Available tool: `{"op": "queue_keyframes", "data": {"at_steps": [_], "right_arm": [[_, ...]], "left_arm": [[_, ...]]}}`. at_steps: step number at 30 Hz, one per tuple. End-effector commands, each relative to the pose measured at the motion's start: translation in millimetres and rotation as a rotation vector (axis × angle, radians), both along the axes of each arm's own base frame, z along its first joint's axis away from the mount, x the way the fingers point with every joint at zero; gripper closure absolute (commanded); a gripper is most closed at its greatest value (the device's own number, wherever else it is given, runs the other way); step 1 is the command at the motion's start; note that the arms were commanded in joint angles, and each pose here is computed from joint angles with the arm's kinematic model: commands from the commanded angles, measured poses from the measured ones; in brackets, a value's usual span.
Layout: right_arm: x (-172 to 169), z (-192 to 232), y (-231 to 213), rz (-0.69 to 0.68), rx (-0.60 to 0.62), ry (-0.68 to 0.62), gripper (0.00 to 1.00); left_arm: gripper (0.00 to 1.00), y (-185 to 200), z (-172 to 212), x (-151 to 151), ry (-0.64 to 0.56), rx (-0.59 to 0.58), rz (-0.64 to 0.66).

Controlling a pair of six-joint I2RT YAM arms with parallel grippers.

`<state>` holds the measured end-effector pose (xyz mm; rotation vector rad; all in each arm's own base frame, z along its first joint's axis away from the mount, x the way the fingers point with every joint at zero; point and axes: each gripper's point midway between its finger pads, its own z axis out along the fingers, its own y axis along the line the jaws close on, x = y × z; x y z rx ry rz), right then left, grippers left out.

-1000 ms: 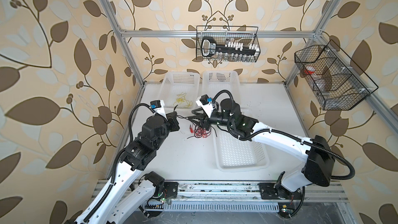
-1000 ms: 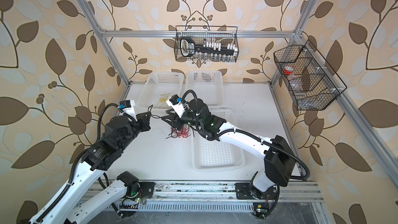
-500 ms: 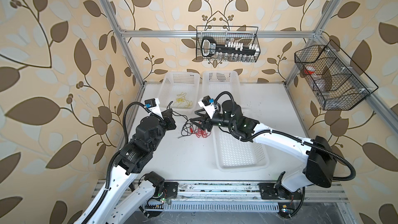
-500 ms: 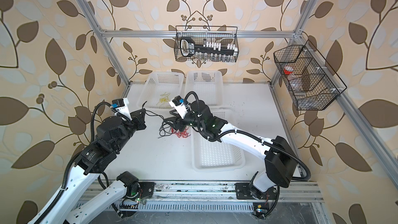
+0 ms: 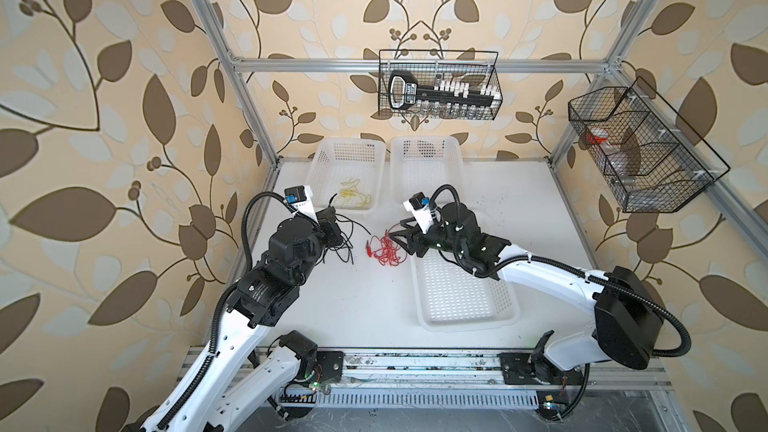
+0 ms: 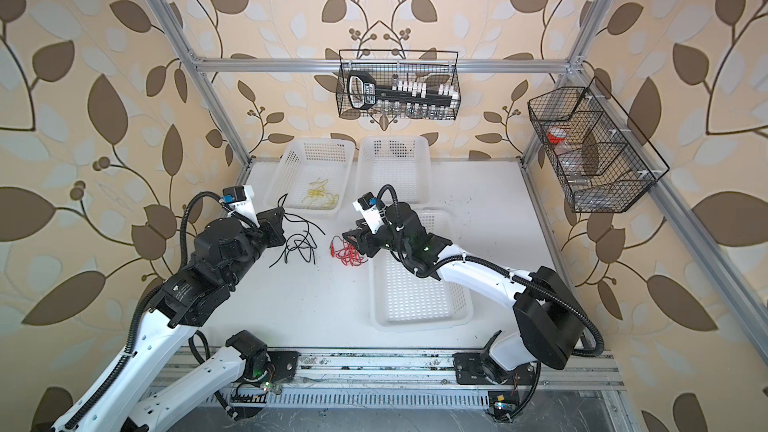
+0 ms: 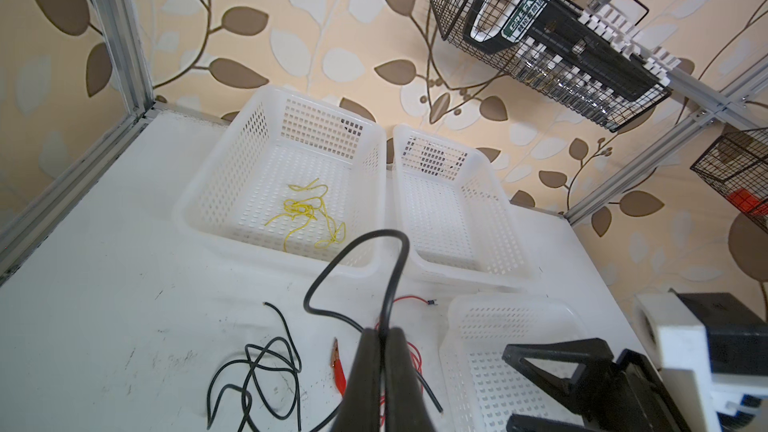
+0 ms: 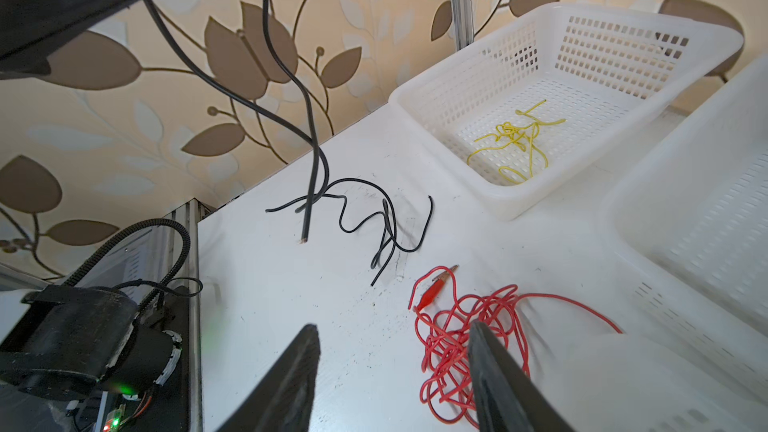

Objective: Untangle the cables

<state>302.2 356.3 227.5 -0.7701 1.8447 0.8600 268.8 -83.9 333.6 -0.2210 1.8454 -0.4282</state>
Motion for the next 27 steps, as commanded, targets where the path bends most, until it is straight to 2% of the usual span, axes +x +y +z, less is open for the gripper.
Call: {"op": "queue_keyframes", "data": {"at_steps": [1, 4, 7, 13, 22, 24, 27], "right_arm": [[-11, 6, 10, 0.058, 0.034, -0.025, 0.42], [-24, 19, 23, 0.130, 0.057, -0.056, 0.40], [-28, 25, 36, 0.144, 0.061, -0.079, 0.38], [-7, 30, 46, 0.069, 0.064, -0.105, 0.38], [18, 30, 56, -0.001, 0.062, -0.137, 0.39], [20, 33, 58, -0.001, 0.065, -0.144, 0.42], [19, 35, 60, 0.013, 0.065, -0.146, 0.60]], "left_arm": [[1.00, -13, 30, 1, -0.091, -0.040, -0.073], [1.00, -28, 30, 3, -0.101, -0.065, -0.139], [1.00, -42, 30, 5, -0.102, -0.095, -0.208], [1.00, -65, 25, 3, -0.074, -0.136, -0.325], [1.00, -78, 24, -2, -0.062, -0.195, -0.394], [1.00, -78, 21, -2, -0.052, -0.196, -0.395], [1.00, -76, 17, -1, -0.043, -0.190, -0.381]]}}
